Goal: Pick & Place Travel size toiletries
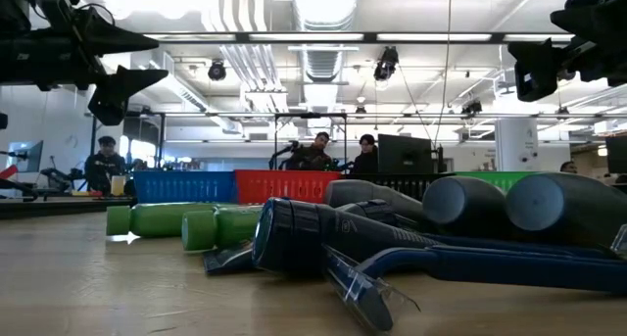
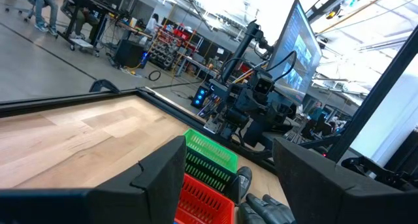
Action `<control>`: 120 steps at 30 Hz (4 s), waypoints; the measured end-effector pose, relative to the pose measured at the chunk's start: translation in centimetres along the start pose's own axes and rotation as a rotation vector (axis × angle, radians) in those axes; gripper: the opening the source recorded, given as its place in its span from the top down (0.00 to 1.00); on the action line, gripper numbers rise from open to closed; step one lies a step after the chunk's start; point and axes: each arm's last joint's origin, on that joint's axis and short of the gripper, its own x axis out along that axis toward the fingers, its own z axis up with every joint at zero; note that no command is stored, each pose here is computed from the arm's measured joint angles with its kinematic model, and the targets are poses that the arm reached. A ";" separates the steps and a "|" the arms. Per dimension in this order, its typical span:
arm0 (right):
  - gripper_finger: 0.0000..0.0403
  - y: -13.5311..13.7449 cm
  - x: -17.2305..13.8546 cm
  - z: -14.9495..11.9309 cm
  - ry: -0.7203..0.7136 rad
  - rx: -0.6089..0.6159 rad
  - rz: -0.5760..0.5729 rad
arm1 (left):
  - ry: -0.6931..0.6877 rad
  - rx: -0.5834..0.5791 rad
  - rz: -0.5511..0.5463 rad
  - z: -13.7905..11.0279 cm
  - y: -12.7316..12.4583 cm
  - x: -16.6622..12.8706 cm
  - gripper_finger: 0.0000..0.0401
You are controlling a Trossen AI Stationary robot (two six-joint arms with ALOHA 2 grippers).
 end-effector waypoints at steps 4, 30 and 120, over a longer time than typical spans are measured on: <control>0.33 0.0 0.0 0.0 0.000 0.000 0.000 | -0.001 0.000 0.000 0.0 0.0 0.0 0.42; 0.14 0.0 0.0 0.0 0.000 0.000 0.001 | 0.000 0.000 0.000 0.0 0.0 0.0 0.42; 0.43 3.3 8.2 5.4 1.137 0.901 -0.289 | 0.002 0.000 0.001 0.0 0.0 0.0 0.42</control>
